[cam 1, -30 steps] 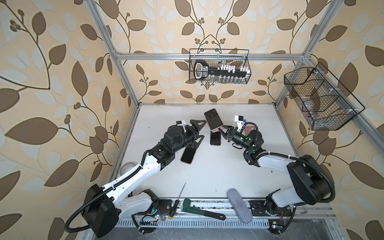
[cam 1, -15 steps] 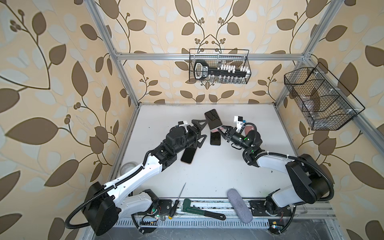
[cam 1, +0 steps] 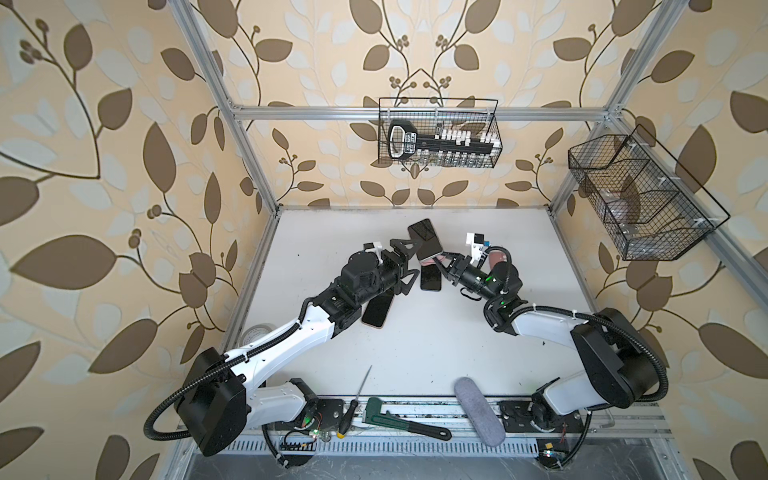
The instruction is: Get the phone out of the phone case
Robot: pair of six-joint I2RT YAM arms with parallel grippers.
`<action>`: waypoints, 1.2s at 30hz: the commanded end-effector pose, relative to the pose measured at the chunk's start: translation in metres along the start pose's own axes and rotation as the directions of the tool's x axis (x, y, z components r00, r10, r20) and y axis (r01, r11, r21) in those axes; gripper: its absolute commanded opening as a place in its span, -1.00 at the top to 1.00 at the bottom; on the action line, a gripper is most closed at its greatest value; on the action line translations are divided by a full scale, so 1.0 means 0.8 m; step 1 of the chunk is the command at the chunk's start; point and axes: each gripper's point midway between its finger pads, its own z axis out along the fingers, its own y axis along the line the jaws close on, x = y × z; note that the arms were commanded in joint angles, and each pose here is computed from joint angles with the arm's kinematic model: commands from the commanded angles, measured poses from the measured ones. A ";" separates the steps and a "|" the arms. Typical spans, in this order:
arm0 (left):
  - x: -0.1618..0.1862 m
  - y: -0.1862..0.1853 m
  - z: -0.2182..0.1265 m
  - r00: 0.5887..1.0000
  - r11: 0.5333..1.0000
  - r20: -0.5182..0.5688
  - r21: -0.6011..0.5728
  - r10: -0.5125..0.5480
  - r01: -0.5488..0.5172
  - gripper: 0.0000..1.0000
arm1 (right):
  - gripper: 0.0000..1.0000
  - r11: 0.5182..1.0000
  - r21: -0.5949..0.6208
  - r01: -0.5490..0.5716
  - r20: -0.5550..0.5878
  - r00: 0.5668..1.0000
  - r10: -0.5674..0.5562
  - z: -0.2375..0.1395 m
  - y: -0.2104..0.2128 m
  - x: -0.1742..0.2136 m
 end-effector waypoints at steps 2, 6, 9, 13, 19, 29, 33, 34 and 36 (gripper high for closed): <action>0.012 -0.048 -0.001 1.000 0.994 -0.021 0.111 0.016 -0.014 -0.97 | 1.00 0.994 -0.096 0.056 0.041 0.998 -0.052 -0.004 0.039 -0.007; 0.014 -0.055 -0.002 0.999 0.993 -0.025 0.117 0.028 -0.025 -0.97 | 1.00 0.995 -0.089 0.055 0.040 0.998 -0.051 -0.005 0.036 -0.005; 0.014 -0.055 -0.002 0.999 0.993 -0.021 0.115 0.037 -0.034 -0.97 | 1.00 0.995 -0.088 0.054 0.036 0.998 -0.051 -0.004 0.035 -0.002; 0.011 -0.051 0.000 0.999 0.993 -0.013 0.114 0.031 -0.029 -0.97 | 1.00 0.995 -0.088 0.050 0.028 0.998 -0.048 -0.002 0.034 0.003; 0.006 -0.045 0.002 0.998 0.994 0.008 0.090 0.057 -0.058 -0.97 | 1.00 0.994 -0.093 0.049 0.022 0.999 -0.047 -0.001 0.036 0.009; 0.003 -0.032 0.011 0.999 0.996 0.009 0.070 0.048 -0.048 -0.97 | 1.00 0.994 -0.098 0.044 0.015 0.999 -0.043 -0.001 0.036 0.020; -0.001 -0.029 0.012 0.998 0.997 0.024 0.063 0.054 -0.055 -0.97 | 1.00 0.994 -0.099 0.044 0.014 0.999 -0.043 -0.002 0.036 0.024; -0.003 -0.028 0.011 0.998 0.996 0.034 0.060 0.062 -0.064 -0.97 | 1.00 0.994 -0.098 0.044 0.014 0.999 -0.043 -0.002 0.035 0.025; -0.008 -0.027 0.007 0.994 0.995 0.063 0.039 0.089 -0.092 -0.94 | 1.00 0.994 -0.098 0.042 0.011 0.999 -0.041 -0.002 0.035 0.028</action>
